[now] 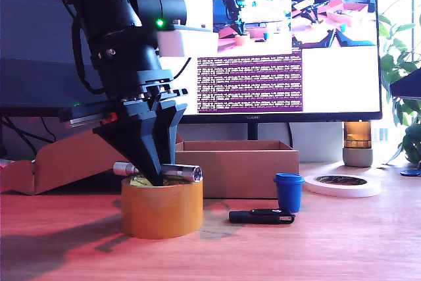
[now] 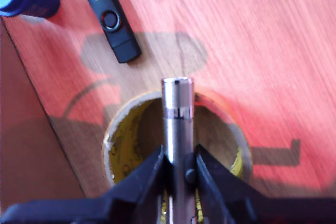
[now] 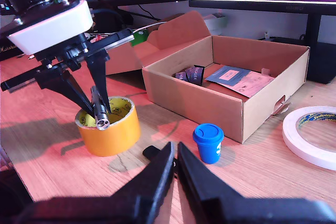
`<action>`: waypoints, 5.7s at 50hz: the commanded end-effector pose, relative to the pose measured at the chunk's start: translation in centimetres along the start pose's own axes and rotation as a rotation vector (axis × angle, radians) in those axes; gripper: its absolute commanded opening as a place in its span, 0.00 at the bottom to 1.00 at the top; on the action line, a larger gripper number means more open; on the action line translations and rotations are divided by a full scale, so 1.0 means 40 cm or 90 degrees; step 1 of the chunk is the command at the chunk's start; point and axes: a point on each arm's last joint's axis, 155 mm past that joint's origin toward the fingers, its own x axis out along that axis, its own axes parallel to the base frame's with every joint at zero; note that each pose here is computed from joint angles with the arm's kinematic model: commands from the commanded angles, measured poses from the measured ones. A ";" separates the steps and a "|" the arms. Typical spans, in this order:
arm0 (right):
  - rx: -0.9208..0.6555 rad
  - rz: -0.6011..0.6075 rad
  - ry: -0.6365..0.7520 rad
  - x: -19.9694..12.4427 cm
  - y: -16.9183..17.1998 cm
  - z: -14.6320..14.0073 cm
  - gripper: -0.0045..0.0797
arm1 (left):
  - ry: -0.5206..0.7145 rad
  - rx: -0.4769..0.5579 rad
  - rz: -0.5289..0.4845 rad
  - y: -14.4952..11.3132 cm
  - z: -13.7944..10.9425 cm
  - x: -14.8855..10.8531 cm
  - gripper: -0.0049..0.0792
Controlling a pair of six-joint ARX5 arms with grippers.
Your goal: Pick up the laser pointer and place it inside the cardboard box
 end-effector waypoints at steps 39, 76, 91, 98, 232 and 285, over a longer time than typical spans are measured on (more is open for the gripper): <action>0.010 0.000 0.018 0.002 0.000 -0.026 0.04 | -0.099 -0.138 0.367 0.337 -0.029 -0.185 0.06; 0.012 -0.011 0.025 0.002 -0.008 -0.032 0.04 | -0.206 -0.248 0.419 0.447 -0.038 -0.245 0.03; 0.015 -0.011 0.032 0.001 -0.008 -0.040 0.04 | -0.261 -0.360 0.351 0.493 -0.013 -0.235 0.03; 0.018 -0.011 0.037 0.001 -0.008 -0.045 0.04 | -0.281 -0.437 0.324 0.524 -0.008 -0.223 0.03; 0.019 -0.175 0.056 -0.018 -0.124 -0.065 0.04 | -0.341 -0.644 0.174 0.560 0.058 -0.044 0.03; 0.016 -0.248 0.028 -0.038 -0.184 -0.038 0.04 | -0.369 -0.681 0.374 0.517 0.007 -0.551 0.03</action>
